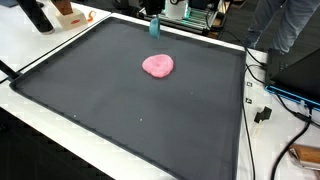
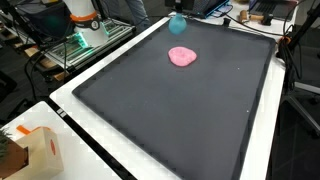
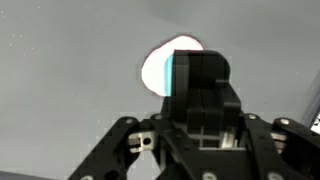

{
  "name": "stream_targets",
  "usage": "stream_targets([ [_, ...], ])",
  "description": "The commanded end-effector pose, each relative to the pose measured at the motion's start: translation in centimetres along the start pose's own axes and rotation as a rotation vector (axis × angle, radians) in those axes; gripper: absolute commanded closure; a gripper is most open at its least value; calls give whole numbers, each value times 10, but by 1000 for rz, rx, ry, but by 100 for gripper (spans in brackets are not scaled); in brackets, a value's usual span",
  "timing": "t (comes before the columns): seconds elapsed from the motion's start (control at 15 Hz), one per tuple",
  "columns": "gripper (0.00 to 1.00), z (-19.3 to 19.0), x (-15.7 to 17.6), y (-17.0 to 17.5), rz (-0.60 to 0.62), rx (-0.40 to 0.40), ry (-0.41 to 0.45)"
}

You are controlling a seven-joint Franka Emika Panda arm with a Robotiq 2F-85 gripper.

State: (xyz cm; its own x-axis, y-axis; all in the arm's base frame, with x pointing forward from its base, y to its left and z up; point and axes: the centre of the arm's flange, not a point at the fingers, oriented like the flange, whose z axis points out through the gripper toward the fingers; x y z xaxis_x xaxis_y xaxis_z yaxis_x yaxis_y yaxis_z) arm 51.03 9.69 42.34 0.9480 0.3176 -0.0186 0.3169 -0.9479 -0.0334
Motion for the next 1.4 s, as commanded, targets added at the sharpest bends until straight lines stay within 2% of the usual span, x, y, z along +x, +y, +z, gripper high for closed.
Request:
stream_targets([
  [0.0, 75, -7, -15, -23, 30, -75, 25],
  [0.33, 75, -17, -16, -49, 38, -156, 58],
  [0.6, 75, -21, -15, -66, -9, -228, 60],
  [0.67, 50, -22, -5, -58, 2, -173, 53],
  [1.13, 50, -22, -4, -65, -17, -200, 55],
  [1.2, 75, -22, -4, -64, -17, -200, 55],
  [1.33, 75, -22, 4, -42, 31, -169, 55],
])
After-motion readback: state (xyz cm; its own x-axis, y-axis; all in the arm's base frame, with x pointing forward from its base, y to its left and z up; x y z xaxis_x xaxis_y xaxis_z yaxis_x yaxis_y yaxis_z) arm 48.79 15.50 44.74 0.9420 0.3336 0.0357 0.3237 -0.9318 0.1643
